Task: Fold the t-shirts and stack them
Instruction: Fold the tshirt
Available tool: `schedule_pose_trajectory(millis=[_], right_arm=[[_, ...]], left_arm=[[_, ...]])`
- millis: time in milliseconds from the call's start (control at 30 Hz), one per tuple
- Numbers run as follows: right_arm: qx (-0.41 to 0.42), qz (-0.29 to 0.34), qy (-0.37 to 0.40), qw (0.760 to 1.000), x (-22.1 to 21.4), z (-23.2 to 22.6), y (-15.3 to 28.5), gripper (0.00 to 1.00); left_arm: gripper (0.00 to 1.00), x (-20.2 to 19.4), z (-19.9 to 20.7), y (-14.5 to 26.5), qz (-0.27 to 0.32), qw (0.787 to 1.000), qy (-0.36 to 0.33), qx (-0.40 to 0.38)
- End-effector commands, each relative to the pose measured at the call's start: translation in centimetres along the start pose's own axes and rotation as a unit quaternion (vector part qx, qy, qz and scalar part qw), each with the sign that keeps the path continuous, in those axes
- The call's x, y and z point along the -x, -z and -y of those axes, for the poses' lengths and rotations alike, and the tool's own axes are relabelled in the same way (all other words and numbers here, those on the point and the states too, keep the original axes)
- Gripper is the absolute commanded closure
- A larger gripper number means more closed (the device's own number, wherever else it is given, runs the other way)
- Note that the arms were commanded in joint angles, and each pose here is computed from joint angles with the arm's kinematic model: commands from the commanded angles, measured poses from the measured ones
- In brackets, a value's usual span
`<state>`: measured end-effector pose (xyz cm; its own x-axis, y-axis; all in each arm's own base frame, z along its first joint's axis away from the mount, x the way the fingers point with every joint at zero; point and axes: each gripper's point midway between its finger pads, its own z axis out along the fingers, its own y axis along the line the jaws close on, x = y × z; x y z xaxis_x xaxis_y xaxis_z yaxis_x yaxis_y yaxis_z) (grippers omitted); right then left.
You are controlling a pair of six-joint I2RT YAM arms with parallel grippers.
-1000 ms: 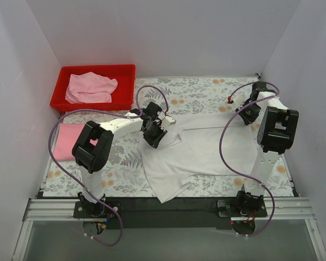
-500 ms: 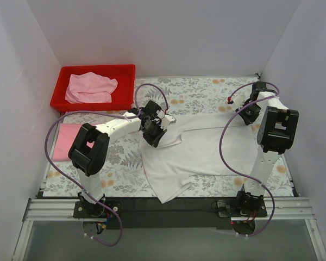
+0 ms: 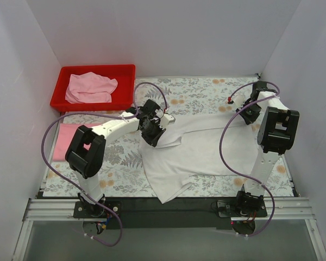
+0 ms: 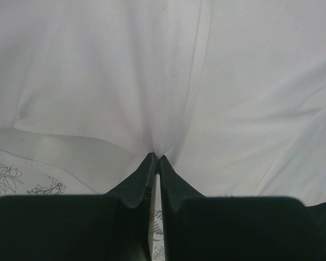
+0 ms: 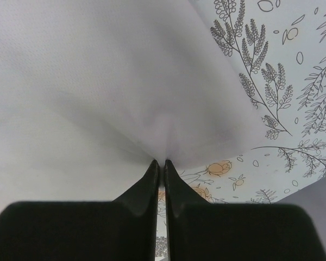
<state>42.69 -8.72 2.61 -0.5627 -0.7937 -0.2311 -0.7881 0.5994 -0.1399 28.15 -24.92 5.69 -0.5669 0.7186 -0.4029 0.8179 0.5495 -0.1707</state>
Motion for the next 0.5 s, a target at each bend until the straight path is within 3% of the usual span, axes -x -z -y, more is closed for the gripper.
schedule_pose_trajectory(millis=[0, 467], right_arm=[[-0.023, 0.003, 0.038, 0.999, 0.1, 0.9, 3.1, 0.99], [-0.003, -0.014, 0.037, 0.999, -1.2, -0.6, 2.3, 0.99]], left_arm=[[0.98, 1.7, 0.3, 2.6, 0.035, 0.999, -0.020, 0.015], [0.99, 0.6, 2.2, 2.5, 0.021, 0.999, -0.007, -0.027]])
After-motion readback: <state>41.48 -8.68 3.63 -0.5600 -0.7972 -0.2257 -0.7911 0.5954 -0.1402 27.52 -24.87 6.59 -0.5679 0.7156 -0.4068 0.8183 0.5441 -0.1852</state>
